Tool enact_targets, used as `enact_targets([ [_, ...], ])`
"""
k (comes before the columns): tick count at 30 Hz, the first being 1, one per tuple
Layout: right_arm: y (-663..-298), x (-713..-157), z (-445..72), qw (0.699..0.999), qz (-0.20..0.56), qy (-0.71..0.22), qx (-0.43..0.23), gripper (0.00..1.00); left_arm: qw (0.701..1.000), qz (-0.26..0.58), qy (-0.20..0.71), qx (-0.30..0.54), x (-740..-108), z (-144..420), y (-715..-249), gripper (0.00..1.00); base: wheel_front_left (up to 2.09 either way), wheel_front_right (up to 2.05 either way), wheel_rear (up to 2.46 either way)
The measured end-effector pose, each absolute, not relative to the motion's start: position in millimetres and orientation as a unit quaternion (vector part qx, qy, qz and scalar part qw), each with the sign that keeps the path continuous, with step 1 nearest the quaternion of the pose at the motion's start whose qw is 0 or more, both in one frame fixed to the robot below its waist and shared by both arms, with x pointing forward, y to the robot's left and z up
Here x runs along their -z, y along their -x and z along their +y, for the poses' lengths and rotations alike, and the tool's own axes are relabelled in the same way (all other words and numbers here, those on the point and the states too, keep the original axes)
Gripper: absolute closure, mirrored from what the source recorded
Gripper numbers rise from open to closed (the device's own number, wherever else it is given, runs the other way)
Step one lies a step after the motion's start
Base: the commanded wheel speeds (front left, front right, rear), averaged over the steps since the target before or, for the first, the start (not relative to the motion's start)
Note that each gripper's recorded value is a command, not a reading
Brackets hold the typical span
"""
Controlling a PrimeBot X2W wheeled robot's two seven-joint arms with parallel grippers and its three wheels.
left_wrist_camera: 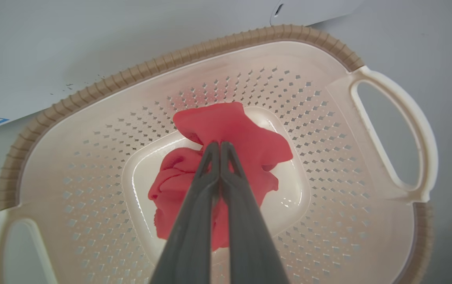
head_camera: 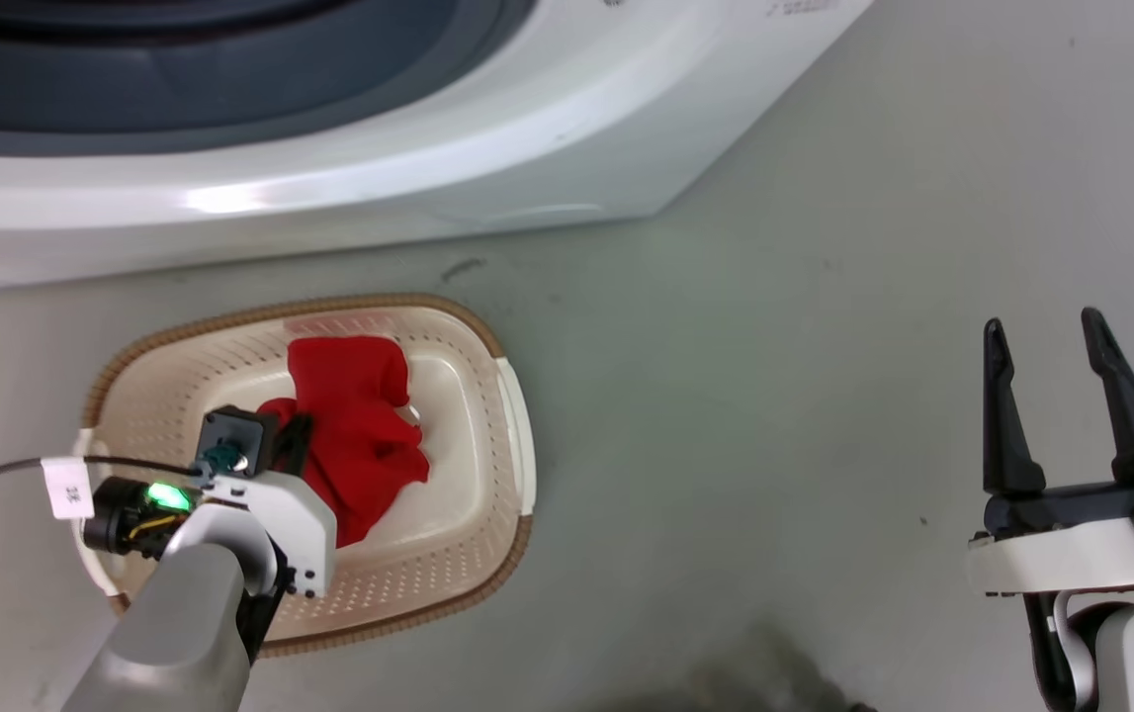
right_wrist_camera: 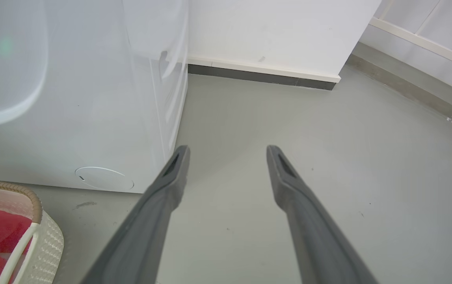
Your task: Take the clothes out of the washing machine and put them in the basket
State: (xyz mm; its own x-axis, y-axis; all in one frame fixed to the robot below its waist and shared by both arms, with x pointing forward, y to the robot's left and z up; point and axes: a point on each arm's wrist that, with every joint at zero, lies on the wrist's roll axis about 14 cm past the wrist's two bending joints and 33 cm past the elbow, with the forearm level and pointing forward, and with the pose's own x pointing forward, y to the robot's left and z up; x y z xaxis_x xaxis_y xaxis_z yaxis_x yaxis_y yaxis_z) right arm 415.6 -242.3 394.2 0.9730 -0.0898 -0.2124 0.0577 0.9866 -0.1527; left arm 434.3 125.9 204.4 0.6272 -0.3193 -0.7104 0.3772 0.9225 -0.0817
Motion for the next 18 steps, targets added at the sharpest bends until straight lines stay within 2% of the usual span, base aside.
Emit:
enact_targets([
  [8,-415,-372,-254,0.984,0.141,0.093,0.046,0.00,0.880,0.431,-0.035,0.197,-162,116,-423,1.00,0.00,0.00,0.00],
  [15,-418,-371,-257,0.983,0.140,0.105,0.048,0.00,0.878,0.448,-0.025,0.167,-152,120,-420,1.00,0.00,0.00,0.00],
  [16,-419,-372,-257,0.983,0.138,0.107,0.048,0.00,0.876,0.451,-0.031,0.169,-151,120,-417,0.54,0.00,0.00,0.00],
  [17,-420,-373,-257,0.983,0.136,0.110,0.047,0.00,0.876,0.452,-0.034,0.163,-151,121,-416,0.00,0.00,0.00,0.00],
  [18,-421,-374,-257,0.984,0.135,0.111,0.046,0.00,0.879,0.451,-0.033,0.154,-152,122,-418,0.00,0.00,0.00,0.00],
])
